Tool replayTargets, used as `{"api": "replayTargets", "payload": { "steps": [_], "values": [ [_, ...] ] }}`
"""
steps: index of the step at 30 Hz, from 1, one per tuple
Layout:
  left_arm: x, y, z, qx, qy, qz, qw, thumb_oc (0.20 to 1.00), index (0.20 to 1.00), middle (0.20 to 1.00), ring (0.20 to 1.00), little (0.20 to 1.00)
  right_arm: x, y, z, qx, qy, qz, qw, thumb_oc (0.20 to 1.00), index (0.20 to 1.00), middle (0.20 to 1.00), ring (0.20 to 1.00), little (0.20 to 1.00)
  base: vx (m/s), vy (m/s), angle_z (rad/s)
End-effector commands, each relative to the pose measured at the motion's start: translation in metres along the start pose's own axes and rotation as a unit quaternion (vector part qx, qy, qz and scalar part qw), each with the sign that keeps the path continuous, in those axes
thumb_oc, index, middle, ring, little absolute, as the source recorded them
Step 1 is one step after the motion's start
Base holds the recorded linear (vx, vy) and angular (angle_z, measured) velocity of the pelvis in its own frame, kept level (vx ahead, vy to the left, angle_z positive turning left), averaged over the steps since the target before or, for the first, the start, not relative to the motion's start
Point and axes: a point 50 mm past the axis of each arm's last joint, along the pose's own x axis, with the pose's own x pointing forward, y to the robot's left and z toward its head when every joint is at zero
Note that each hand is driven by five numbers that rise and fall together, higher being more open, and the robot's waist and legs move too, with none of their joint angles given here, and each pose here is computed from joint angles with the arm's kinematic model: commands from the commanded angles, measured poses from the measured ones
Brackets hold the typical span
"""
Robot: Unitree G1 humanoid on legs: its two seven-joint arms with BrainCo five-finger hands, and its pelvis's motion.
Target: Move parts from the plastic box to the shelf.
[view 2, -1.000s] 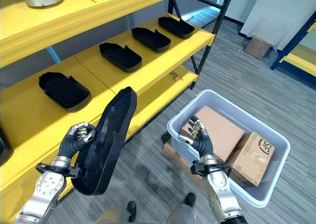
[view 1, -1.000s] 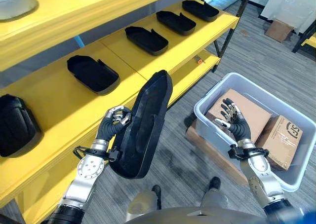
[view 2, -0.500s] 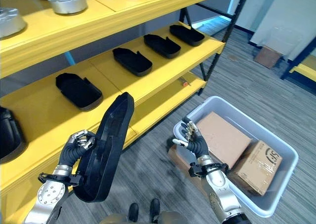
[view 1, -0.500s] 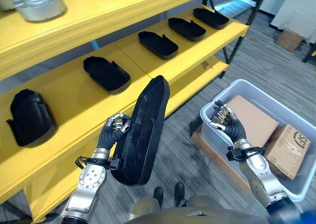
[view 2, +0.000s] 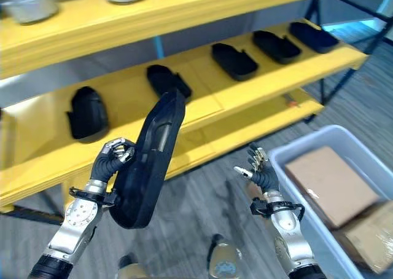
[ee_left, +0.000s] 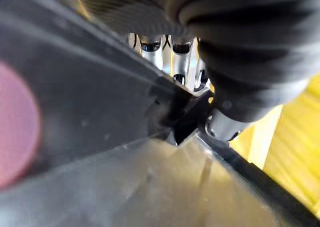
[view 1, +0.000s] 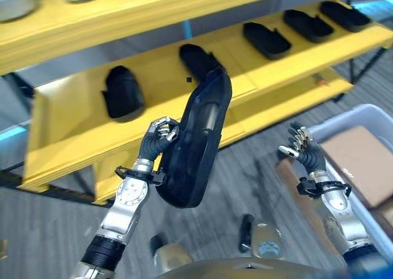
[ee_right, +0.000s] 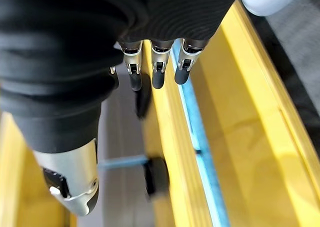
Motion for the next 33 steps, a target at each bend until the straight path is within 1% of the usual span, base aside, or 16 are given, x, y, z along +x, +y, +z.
{"api": "replayTargets", "payload": {
  "steps": [1,6,12,13,15,19,22,25,27,30,33],
  "values": [
    [-0.005,0.025,0.025,0.029,-0.062,0.023,0.997,0.200,0.200,0.200,0.200,0.200,-0.001,0.015,0.012,0.035,-0.048,0.016,0.998,1.000,1.000,1.000,1.000,1.000,0.06,0.201,0.58],
    [-0.011,0.034,0.024,0.052,-0.052,0.026,0.997,0.200,0.200,0.200,0.200,0.200,-0.004,0.020,0.009,0.042,-0.042,0.028,0.998,1.000,1.000,1.000,1.000,1.000,0.07,0.304,0.80],
    [-0.012,0.042,0.028,0.089,-0.060,0.032,0.994,0.200,0.200,0.200,0.200,0.200,0.000,0.029,0.010,0.048,-0.045,0.044,0.997,1.000,1.000,1.000,1.000,1.000,0.06,0.339,0.19],
    [-0.009,0.044,0.029,0.096,-0.065,0.039,0.992,0.200,0.200,0.200,0.200,0.200,0.004,0.040,0.006,0.060,-0.038,0.054,0.996,1.000,1.000,1.000,1.000,1.000,0.07,0.633,0.17],
    [-0.010,0.043,0.026,0.093,-0.058,0.045,0.993,0.200,0.200,0.200,0.200,0.200,0.004,0.046,0.007,0.069,-0.039,0.068,0.995,1.000,1.000,1.000,1.000,1.000,0.09,0.638,-0.42],
    [-0.013,0.041,0.021,0.074,-0.046,0.047,0.995,0.200,0.200,0.200,0.200,0.200,0.004,0.047,0.002,0.069,-0.026,0.084,0.994,1.000,1.000,1.000,1.000,1.000,0.07,0.238,-0.72],
    [-0.013,0.038,0.016,0.071,-0.038,0.045,0.996,0.200,0.200,0.200,0.200,0.200,0.002,0.045,0.003,0.063,-0.028,0.093,0.993,1.000,1.000,1.000,1.000,1.000,0.10,-0.012,0.08],
    [-0.013,0.028,0.011,0.056,-0.034,0.026,0.998,0.200,0.200,0.200,0.200,0.200,-0.003,0.038,0.000,0.059,-0.020,0.088,0.994,1.000,1.000,1.000,1.000,1.000,0.15,-0.075,0.63],
    [-0.017,0.028,0.011,0.045,-0.032,0.033,0.998,0.200,0.200,0.200,0.200,0.200,-0.003,0.034,0.004,0.050,-0.025,0.086,0.995,1.000,1.000,1.000,1.000,1.000,0.19,-0.177,0.48],
    [-0.016,0.025,0.008,0.031,-0.024,0.031,0.999,0.200,0.200,0.200,0.200,0.200,-0.001,0.033,0.006,0.056,-0.031,0.082,0.995,1.000,1.000,1.000,1.000,1.000,0.14,-0.175,0.29],
    [-0.013,0.022,0.010,0.017,-0.030,0.030,0.999,0.200,0.200,0.200,0.200,0.200,0.001,0.025,0.012,0.043,-0.040,0.075,0.995,1.000,1.000,1.000,1.000,1.000,0.06,-0.231,0.45]
  ]
}}
